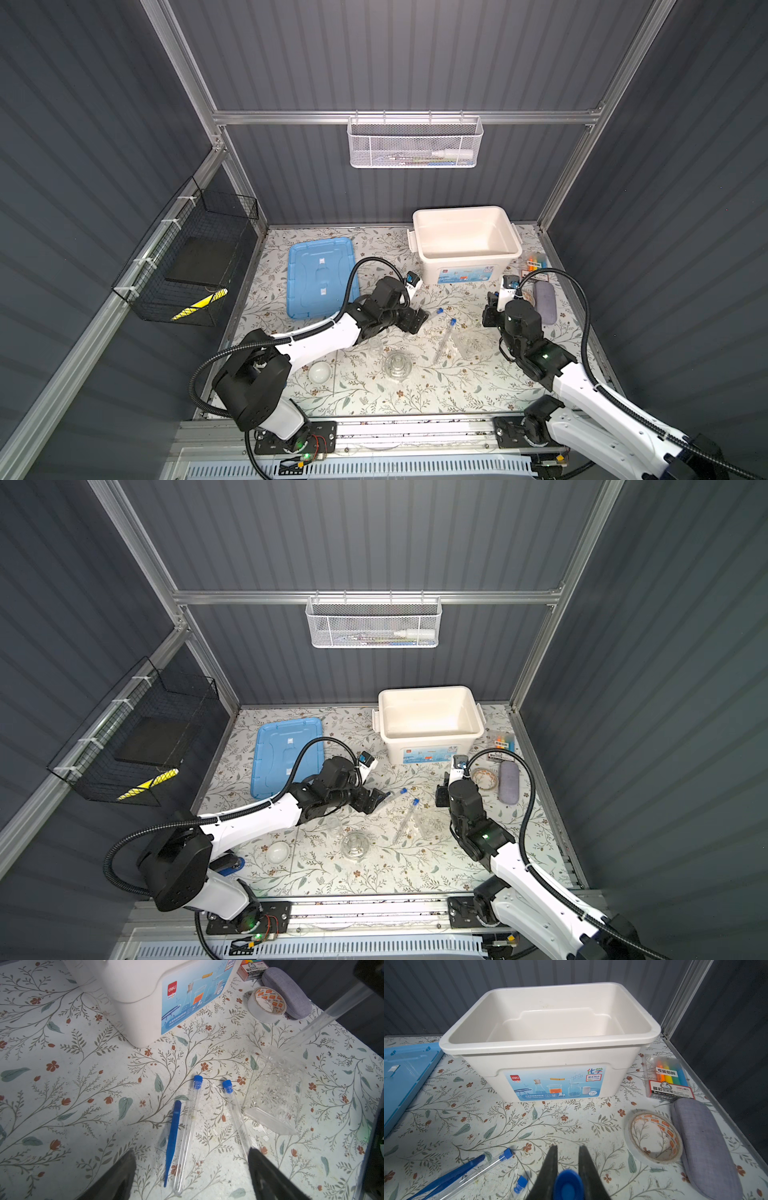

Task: Organize the chemistry lab equipment
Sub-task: 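Carry the test tube with the right gripper toward the white bin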

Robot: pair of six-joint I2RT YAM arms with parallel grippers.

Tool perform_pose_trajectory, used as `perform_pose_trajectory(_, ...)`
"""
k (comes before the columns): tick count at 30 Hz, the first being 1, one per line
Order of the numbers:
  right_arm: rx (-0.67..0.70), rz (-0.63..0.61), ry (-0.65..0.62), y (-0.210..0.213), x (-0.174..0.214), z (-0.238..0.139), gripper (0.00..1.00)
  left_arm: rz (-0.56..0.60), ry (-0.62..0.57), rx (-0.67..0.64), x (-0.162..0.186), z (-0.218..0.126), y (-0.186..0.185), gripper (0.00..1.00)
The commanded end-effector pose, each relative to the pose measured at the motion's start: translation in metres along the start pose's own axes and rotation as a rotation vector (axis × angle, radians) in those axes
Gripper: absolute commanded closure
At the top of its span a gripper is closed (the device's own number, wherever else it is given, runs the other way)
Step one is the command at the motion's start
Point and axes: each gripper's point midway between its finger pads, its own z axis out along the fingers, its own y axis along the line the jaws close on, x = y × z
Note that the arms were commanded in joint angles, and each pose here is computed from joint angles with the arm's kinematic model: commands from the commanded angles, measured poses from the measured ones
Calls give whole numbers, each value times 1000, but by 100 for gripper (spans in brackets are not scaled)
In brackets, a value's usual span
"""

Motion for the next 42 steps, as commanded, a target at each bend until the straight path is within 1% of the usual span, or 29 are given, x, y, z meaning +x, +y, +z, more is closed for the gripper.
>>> perform_pose_trajectory(1, -10, -13, -4, 3, 1, 1, 83, -9, 24, 17, 9, 4, -3, 14)
perform_pose_trajectory(14, 26, -75, 29, 0, 12, 1, 83, -10, 26, 27, 9, 7, -5, 14)
perform_pose_trajectory(21, 35, -65, 14, -1, 14, 3, 82, -10, 26, 30, 9, 7, -6, 14)
perform_pose_trajectory(29, 5, -57, 15, 7, 16, 6, 82, -12, 29, 30, 10, 8, -6, 14)
perform_pose_trajectory(33, 3, -68, 16, 7, 18, 4, 79, -7, 29, 27, 10, 7, -7, 14)
perform_pose_trajectory(40, -10, -72, 36, 7, 23, -1, 68, -4, 33, 30, 12, 8, -9, 14)
perform_pose_trajectory(42, -11, -74, 39, 8, 22, -1, 68, -4, 34, 31, 12, 8, -9, 14)
